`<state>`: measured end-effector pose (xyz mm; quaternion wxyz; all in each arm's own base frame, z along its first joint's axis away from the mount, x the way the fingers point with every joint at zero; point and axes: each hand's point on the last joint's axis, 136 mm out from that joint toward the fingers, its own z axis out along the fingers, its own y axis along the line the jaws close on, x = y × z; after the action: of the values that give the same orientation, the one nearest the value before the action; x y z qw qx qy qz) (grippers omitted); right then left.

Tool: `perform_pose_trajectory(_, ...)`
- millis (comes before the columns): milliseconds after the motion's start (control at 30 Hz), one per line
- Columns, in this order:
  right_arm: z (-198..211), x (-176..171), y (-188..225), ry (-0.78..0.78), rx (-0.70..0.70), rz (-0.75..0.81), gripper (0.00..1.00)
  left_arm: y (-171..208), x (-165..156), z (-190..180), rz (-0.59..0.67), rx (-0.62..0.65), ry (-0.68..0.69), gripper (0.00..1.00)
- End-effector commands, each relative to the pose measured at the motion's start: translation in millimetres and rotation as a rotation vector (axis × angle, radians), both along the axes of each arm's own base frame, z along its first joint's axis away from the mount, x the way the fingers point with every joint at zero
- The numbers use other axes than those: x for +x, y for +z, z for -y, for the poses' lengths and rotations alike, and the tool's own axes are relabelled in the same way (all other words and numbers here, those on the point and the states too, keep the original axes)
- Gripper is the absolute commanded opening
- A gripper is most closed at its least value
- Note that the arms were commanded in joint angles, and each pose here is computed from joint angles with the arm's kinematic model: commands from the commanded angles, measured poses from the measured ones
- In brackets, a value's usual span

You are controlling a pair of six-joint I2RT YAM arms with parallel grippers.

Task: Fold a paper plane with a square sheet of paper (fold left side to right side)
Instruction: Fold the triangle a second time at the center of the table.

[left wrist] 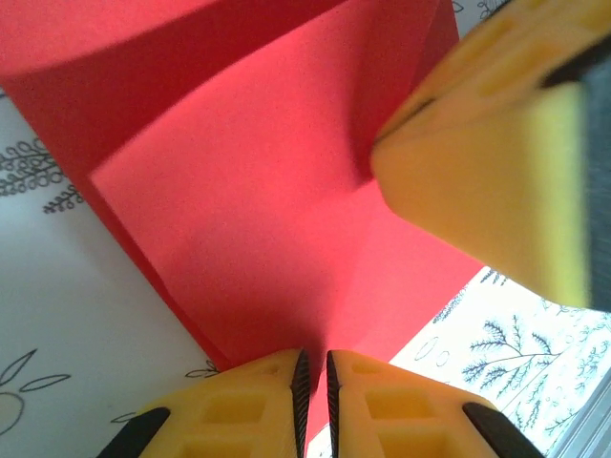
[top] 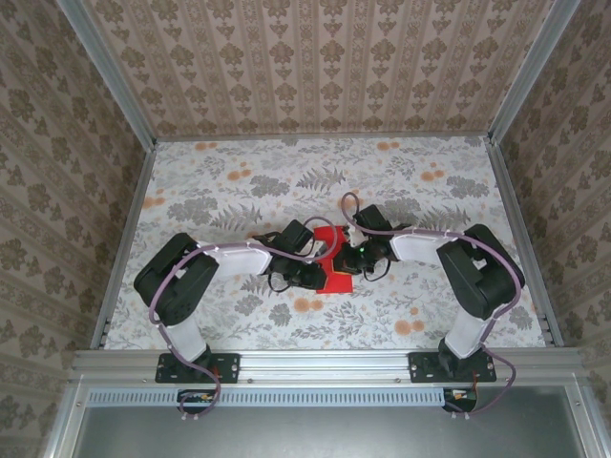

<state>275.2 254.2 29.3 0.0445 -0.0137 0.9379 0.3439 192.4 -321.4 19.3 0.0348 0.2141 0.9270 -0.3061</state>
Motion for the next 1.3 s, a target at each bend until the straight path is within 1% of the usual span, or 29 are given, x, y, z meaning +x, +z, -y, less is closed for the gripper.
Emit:
perform_pose_trajectory(0, -3.2, -10.4, 11.7, 0.055, 0.005, 0.003, 0.06, -20.0, -12.1, -13.8, -0.026, 0.096, -0.025, 0.17)
perform_pose_trajectory(267, -20.0, -14.0, 5.8, 0.098, 0.012, -0.015, 0.06, -19.2, -12.4, -13.9, -0.018, 0.106, -0.03, 0.17)
perform_pose_trajectory(433, -23.0, -11.8, 1.5, 0.101, 0.002, -0.019, 0.06, -20.0, -12.6, -14.2, -0.016, 0.115, -0.032, 0.17)
perform_pose_trajectory(1000, -5.7, -19.6, -24.8, 0.113, -0.112, -0.072, 0.06, -20.9, -11.0, -15.6, -0.009, 0.135, -0.033, 0.16)
perform_pose_trajectory(1267, 7.3, -13.5, -26.9, 0.114, -0.163, -0.065, 0.06, -23.2, -12.2, -16.6, -0.013, 0.145, -0.037, 0.16)
